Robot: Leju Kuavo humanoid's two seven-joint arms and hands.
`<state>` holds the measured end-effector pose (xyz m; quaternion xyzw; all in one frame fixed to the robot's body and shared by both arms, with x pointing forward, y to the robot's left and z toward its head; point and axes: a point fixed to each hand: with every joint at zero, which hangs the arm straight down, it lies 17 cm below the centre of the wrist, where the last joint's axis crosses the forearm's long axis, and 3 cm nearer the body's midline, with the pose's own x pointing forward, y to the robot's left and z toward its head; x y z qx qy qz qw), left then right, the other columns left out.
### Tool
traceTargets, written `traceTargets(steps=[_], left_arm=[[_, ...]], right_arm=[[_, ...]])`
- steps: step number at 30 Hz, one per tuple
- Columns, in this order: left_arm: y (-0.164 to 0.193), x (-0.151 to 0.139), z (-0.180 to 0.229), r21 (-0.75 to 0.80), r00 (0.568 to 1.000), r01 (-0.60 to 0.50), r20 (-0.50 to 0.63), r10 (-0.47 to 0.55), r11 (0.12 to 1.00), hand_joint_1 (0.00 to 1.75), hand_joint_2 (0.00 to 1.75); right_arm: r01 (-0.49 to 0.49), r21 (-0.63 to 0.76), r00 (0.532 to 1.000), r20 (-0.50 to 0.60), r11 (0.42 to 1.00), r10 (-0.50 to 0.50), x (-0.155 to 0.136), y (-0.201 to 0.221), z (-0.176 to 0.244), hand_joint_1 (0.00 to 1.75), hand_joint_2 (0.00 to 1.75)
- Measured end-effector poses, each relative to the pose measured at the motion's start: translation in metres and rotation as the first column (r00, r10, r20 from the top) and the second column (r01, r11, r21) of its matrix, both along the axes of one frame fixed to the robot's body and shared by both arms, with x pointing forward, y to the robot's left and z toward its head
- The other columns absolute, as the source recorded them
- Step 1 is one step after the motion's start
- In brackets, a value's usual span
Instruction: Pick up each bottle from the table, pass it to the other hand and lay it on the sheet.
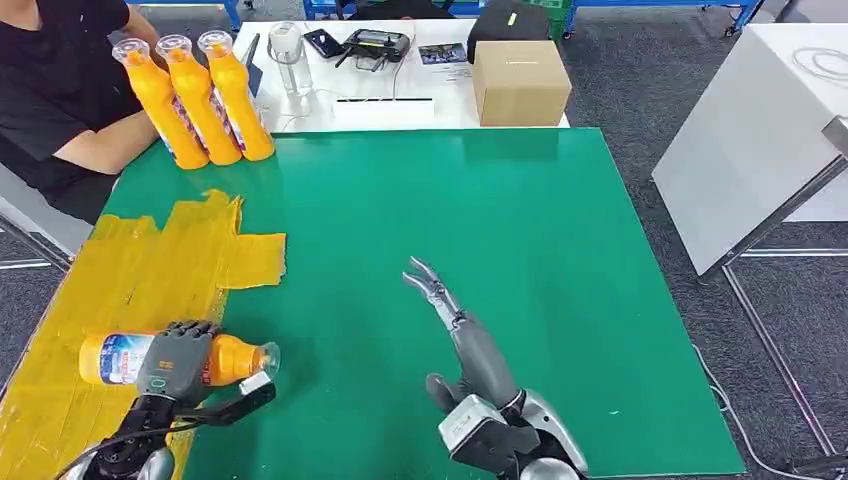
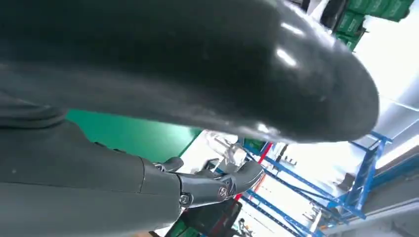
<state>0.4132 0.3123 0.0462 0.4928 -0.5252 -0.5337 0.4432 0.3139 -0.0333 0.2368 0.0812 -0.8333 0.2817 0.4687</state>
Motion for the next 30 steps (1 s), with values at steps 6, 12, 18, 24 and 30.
traceTargets(steps=[6,12,18,24,30], left_arm=[[0.008,0.006,-0.009,-0.001,0.999,0.005,-0.04,-0.005,1.0,0.0,1.75],[0.01,0.006,-0.014,-0.03,0.998,0.011,-0.062,-0.013,0.999,0.0,1.75],[0.008,0.005,-0.016,-0.072,0.996,0.027,-0.079,-0.033,0.997,0.0,1.75],[0.009,0.004,-0.015,-0.088,0.996,0.038,-0.082,-0.046,0.995,0.0,1.75],[0.002,0.0,-0.009,-0.179,0.993,0.063,-0.085,-0.079,0.982,0.0,0.0]], right_arm=[[-0.004,-0.003,1.0,0.007,1.0,0.004,0.002,0.001,0.003,0.0,0.0],[-0.005,-0.004,1.0,0.006,1.0,0.005,0.002,0.001,0.003,0.0,0.0],[-0.009,-0.007,1.0,0.005,1.0,0.009,0.002,0.002,0.003,0.0,0.0],[-0.011,-0.008,1.0,0.004,1.0,0.011,0.003,0.003,0.003,0.0,0.0],[-0.011,-0.007,1.0,0.001,1.0,0.011,0.003,0.004,0.002,0.0,0.0]])
